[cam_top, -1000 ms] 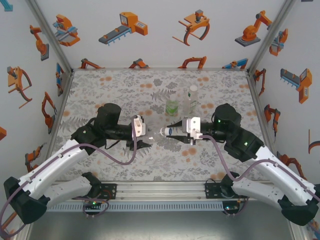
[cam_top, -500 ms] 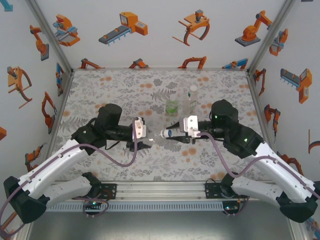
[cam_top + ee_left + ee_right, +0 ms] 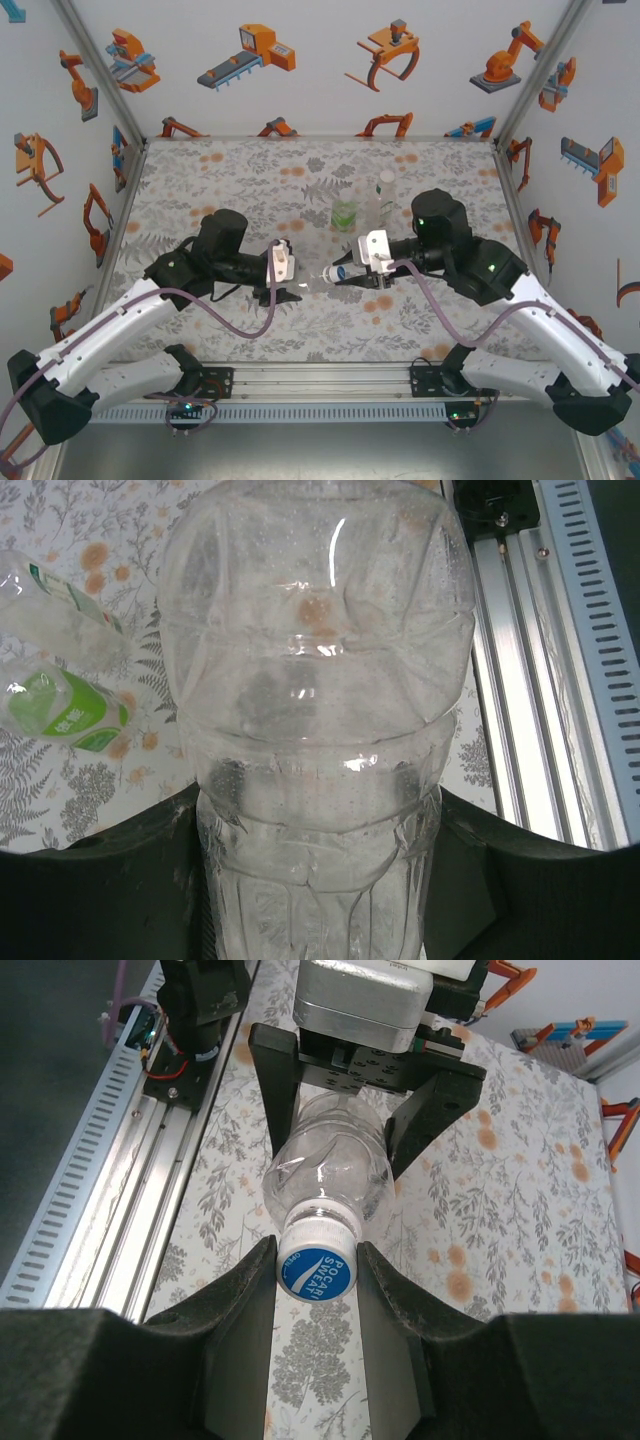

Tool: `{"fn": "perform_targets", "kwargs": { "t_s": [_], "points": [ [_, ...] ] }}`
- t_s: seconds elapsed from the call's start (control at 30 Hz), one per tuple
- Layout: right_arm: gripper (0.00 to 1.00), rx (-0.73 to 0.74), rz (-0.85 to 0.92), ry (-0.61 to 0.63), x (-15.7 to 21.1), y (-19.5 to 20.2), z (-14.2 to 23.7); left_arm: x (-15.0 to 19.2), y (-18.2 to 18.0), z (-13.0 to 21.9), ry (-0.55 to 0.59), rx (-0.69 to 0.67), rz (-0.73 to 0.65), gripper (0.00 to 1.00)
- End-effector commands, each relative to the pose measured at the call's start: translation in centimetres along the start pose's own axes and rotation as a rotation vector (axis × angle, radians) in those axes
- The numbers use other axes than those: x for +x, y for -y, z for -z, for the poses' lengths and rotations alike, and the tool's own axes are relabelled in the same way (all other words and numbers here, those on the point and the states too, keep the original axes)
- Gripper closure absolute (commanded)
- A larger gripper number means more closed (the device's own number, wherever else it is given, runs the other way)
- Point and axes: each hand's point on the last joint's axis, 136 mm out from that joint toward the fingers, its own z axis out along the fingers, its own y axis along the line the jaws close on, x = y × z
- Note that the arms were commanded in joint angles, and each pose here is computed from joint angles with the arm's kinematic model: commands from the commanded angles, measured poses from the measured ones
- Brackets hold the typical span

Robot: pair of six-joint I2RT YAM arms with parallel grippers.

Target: Screw on the bottle caps

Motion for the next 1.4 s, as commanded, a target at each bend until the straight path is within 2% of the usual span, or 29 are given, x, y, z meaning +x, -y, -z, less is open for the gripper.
{"fn": "perform_targets", "kwargs": {
  "t_s": [0.0, 0.33, 0.5, 0.7, 1.0, 1.2, 1.37],
  "points": [
    [1.00, -0.027, 0.030, 0.024, -1.2, -0.3, 0.2, -1.2, -0.2, 0.3, 0.021, 0.003, -0.038, 1.00],
    [1.00, 0.010, 0.018, -0.025, -0.2, 0.5, -0.5, -1.2, -1.2, 0.4, 0.003, -0.051, -0.012, 1.00],
    [1.00, 0.072, -0.072, -0.026, 0.3, 1.8, -1.1, -1.5, -1.5, 0.7, 0.017, -0.077, -0.022, 1.00],
    [1.00, 0.157, -0.282, 0.007, 0.8, 3.5, -1.7, -2.0, -1.3, 1.3, 0.053, -0.109, -0.062, 1.00],
    [1.00, 0.299, -0.618, 0.177, -0.2, 5.8, -0.7, -2.5, -1.3, 1.7, 0.070, -0.121, -0.076, 1.00],
    [1.00, 0.483, -0.899, 0.217, 2.3, 8.0, 0.4, -2.7, -1.3, 1.9, 0.080, -0.133, -0.079, 1.00],
    [1.00, 0.601, -1.211, 0.239, 4.6, 9.3, 1.0, -2.7, -1.7, 2.0, 0.076, -0.152, -0.076, 1.00]
  ]
}}
